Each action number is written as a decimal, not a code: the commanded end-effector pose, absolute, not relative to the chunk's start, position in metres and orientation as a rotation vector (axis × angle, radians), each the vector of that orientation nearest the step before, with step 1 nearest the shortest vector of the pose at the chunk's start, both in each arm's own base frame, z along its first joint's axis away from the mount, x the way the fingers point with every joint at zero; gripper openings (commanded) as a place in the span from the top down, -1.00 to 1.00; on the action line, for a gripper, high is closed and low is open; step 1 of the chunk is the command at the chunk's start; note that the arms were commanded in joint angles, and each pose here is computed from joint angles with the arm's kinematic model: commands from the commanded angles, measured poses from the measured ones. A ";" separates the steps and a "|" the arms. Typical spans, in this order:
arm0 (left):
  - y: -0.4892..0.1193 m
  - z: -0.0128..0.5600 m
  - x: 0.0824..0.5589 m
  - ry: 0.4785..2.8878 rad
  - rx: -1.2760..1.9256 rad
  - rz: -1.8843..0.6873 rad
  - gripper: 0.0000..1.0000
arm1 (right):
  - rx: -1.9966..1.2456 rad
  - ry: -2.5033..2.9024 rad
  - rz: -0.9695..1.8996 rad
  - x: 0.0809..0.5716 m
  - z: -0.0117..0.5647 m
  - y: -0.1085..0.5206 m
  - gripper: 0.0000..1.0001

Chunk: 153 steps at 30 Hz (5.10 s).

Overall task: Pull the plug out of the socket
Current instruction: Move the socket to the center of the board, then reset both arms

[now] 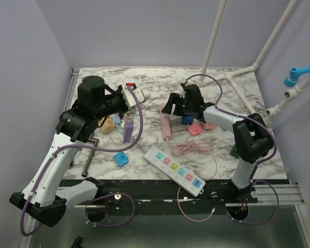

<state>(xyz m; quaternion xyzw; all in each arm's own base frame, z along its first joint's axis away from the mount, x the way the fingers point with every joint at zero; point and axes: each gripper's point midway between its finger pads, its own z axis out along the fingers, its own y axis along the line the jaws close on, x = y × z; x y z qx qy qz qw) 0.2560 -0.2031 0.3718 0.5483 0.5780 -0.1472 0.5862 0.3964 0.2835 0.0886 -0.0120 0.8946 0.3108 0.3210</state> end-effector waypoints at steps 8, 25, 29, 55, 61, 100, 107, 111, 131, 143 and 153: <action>-0.214 0.417 0.315 1.423 1.030 -0.345 1.00 | -0.038 2.125 0.762 0.401 0.188 0.266 -0.61; -0.234 0.368 0.473 1.758 0.787 -0.401 1.00 | 0.200 2.032 0.666 0.354 0.203 0.206 -0.82; -0.234 0.352 0.510 1.776 0.738 -0.328 1.00 | 0.216 2.035 0.638 0.349 0.197 0.198 -0.83; -0.158 0.197 0.603 2.075 0.497 0.232 1.00 | 0.223 2.047 0.575 0.361 0.183 0.196 -0.87; -0.159 0.182 0.596 2.127 0.508 0.202 1.00 | 0.211 2.061 0.570 0.362 0.176 0.197 -0.87; -0.006 0.287 0.383 2.214 0.207 -0.287 -0.97 | 0.423 2.094 0.436 0.402 0.198 0.101 -1.00; -0.004 0.276 0.360 2.077 0.139 -0.299 -0.97 | 0.619 2.001 0.068 0.413 0.174 0.020 -1.00; -0.013 0.272 0.356 1.986 0.097 -0.361 -0.97 | 0.562 1.985 -0.068 0.419 0.159 0.003 -1.00; -0.019 0.188 0.361 1.661 0.123 -0.337 -0.97 | 0.585 1.839 -0.277 0.407 0.090 -0.041 -0.99; -0.007 0.168 0.358 1.495 0.135 -0.199 -0.97 | 0.510 1.728 -0.230 0.398 0.089 -0.039 -1.00; -0.014 0.157 0.361 1.480 0.124 -0.084 -0.97 | 0.267 1.639 -0.091 0.388 0.096 -0.009 -1.00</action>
